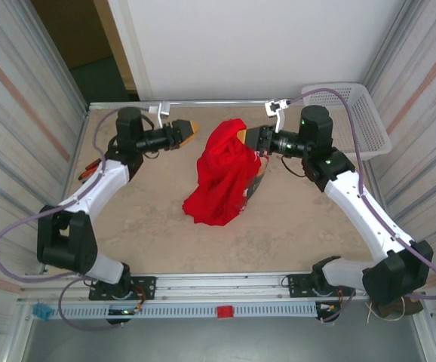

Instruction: Fold the inside-out t-shirt

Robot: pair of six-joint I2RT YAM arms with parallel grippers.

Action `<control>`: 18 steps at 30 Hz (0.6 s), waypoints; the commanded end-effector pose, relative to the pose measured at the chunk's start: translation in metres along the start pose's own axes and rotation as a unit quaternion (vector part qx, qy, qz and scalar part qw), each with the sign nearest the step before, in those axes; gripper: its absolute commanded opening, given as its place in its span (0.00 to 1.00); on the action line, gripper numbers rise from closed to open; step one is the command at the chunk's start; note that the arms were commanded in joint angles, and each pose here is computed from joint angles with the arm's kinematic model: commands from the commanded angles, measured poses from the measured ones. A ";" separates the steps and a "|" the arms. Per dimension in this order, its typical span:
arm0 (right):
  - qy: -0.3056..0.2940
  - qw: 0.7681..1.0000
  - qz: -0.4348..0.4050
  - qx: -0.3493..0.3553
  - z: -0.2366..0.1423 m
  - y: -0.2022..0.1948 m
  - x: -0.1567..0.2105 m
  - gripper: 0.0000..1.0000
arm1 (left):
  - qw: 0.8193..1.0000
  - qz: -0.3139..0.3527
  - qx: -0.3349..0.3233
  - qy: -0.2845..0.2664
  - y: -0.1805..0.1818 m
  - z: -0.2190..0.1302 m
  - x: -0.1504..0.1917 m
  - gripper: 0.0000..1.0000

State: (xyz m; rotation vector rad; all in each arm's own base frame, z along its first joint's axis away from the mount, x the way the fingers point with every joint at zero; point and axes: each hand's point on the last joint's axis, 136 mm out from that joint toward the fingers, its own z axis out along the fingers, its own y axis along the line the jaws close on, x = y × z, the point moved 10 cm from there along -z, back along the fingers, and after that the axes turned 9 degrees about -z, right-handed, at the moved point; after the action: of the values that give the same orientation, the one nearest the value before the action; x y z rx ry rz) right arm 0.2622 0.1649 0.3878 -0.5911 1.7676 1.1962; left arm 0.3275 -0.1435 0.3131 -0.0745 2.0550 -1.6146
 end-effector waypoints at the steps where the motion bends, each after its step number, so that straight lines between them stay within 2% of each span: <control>1: -0.026 0.999 -0.002 -0.023 -0.005 0.009 -0.009 0.00 | 0.992 0.103 -0.010 -0.068 -0.043 -0.024 0.029 0.54; 5: -0.026 1.000 0.011 -0.006 -0.001 0.001 -0.005 0.00 | 0.972 0.200 -0.049 -0.111 -0.075 -0.033 0.077 0.58; 10: -0.019 0.999 0.029 -0.001 0.005 -0.008 0.002 0.00 | 0.946 0.297 -0.088 -0.091 -0.101 -0.019 0.101 0.59; 11: -0.019 0.999 0.030 0.000 0.005 -0.008 0.002 0.00 | 0.938 0.320 -0.100 -0.086 -0.106 -0.015 0.102 0.59; 15: -0.019 0.999 0.034 0.005 0.004 -0.009 0.005 0.00 | 0.884 0.435 -0.162 -0.059 -0.120 0.009 0.112 0.58; 16: -0.020 0.999 0.035 0.006 0.003 -0.009 0.005 0.00 | 0.875 0.451 -0.171 -0.050 -0.120 0.015 0.113 0.57; 18: -0.020 0.999 0.035 0.008 0.002 -0.008 0.006 0.00 | 0.867 0.464 -0.179 -0.039 -0.120 0.023 0.113 0.56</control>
State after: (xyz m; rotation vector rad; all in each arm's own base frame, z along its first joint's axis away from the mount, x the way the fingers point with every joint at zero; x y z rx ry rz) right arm 0.2689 0.1665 0.3693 -0.5040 1.8291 1.2336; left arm 0.2022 -0.2407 0.3782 0.5275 1.8415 -0.8708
